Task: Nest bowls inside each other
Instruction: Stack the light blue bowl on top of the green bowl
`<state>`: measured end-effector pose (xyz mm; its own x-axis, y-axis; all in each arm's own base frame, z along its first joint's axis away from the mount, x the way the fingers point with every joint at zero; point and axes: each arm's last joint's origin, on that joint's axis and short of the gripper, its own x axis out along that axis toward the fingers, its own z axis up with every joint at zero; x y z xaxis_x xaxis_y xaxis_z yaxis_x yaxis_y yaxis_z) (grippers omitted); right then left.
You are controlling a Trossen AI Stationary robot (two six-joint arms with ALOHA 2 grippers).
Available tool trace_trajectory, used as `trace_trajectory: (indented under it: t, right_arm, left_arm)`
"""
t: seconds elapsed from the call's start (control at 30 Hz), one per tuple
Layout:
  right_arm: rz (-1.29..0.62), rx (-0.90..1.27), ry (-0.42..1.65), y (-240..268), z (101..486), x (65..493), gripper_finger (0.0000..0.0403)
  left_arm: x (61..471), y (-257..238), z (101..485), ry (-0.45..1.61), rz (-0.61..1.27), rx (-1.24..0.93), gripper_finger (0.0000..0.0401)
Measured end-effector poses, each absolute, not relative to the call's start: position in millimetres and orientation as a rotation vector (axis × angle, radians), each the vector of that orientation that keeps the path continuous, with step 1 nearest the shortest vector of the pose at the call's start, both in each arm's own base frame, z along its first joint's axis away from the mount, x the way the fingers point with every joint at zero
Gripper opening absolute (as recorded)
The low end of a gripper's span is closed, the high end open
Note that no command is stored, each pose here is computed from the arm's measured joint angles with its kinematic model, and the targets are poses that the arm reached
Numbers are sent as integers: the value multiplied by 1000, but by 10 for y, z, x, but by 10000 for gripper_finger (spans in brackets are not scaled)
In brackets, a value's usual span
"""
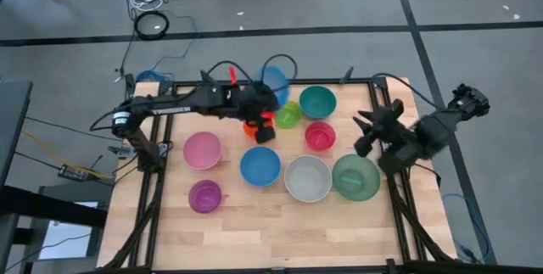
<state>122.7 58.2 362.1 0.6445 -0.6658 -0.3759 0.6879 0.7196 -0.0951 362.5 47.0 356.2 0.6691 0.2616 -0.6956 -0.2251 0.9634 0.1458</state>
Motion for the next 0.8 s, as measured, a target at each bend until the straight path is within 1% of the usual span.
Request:
trace_trajectory:
  t: [0.13,0.23,0.33,0.5,0.57,0.7,0.8]
  right_arm:
    - [-611,57,221,738,3794,1059,96]
    - [-500,43,145,878,3887,976,96]
    - [-432,13,83,1031,3984,930,96]
    - [-358,-25,28,1261,4191,870,96]
    - [-345,-48,18,1354,4266,855,96]
    - [-330,-93,15,1525,4384,830,96]
    - [-317,-122,20,1606,4443,831,96]
  left_arm:
    - [3805,135,3743,572,74,71,8]
    - [3955,-47,3794,428,3,84,8]
    - [4165,-206,3678,351,-59,77,8]
    - [4533,-386,3326,276,-118,55,8]
    - [4646,-399,3188,293,-133,26,8]
    - [4851,-420,3041,298,-172,-19,8]
    - [5015,-477,2924,278,-249,-80,8]
